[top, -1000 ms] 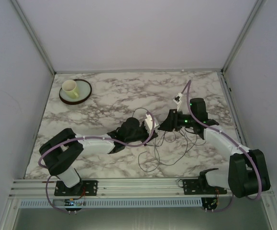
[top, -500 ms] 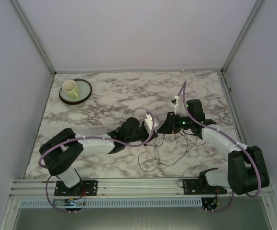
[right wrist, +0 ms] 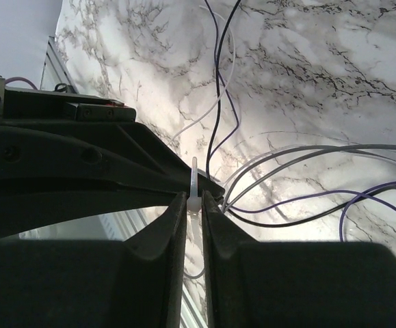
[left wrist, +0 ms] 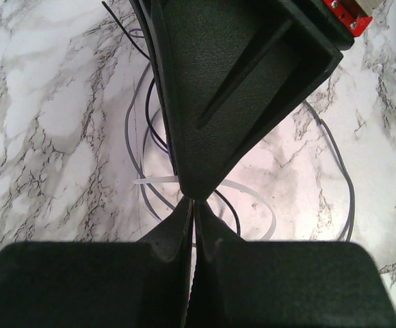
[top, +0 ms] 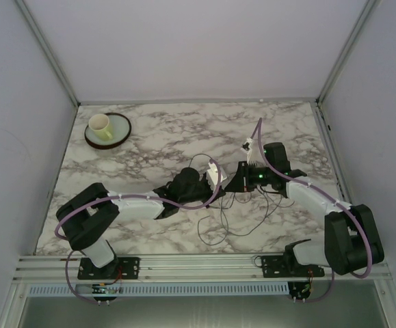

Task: Zip-tie the wires
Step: Tie the cable at the center of the board.

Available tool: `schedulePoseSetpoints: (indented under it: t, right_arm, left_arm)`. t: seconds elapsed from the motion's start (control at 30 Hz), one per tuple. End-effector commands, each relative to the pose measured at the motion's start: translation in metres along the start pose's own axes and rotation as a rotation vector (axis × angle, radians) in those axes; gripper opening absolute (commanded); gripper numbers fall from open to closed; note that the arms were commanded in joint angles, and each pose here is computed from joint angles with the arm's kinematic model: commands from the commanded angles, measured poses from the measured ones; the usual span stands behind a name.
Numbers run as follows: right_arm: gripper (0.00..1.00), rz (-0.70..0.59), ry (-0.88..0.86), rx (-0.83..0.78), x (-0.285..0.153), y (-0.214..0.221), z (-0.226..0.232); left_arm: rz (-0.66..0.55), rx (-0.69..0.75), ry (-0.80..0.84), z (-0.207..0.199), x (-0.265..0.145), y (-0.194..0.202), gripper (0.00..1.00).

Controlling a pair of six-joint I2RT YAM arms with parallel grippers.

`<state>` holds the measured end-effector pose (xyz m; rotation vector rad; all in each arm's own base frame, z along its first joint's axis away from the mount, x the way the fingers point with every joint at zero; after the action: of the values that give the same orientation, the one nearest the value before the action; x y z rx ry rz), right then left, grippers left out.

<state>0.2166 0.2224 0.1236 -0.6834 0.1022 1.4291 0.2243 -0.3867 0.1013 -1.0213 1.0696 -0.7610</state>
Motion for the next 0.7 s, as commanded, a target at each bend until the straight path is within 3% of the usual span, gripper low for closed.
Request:
schedulePoseSetpoints:
  t: [0.0, 0.23, 0.43, 0.67]
  right_arm:
    - [0.09, -0.007, -0.010, -0.044, 0.001, -0.008, 0.008]
    - [0.02, -0.025, 0.001, -0.066, -0.001, -0.012, 0.010]
    - [0.00, -0.039, 0.040, -0.055, -0.001, -0.012, 0.002]
    - [0.00, -0.057, 0.066, -0.058, -0.002, -0.015, -0.001]
  left_arm:
    - [-0.052, 0.012, -0.008, 0.005, 0.002, -0.017, 0.00]
    - [-0.044, -0.001, -0.012, 0.006, 0.003, -0.016, 0.01]
    - [-0.031, -0.015, -0.008, 0.003, -0.002, -0.012, 0.38]
    - [-0.023, -0.047, -0.011, 0.001, -0.022, -0.014, 0.50]
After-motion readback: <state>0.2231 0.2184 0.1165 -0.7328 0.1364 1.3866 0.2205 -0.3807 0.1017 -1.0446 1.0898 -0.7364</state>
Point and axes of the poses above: each gripper's point midway between its finger pads, its own x axis out along the fingers, its own z axis along the line the jaws close on, y = z × x, the point moved 1 cm from there along -x, back along the fingers, and after that the axes turned 11 degrees about x, right-handed, at the moved point
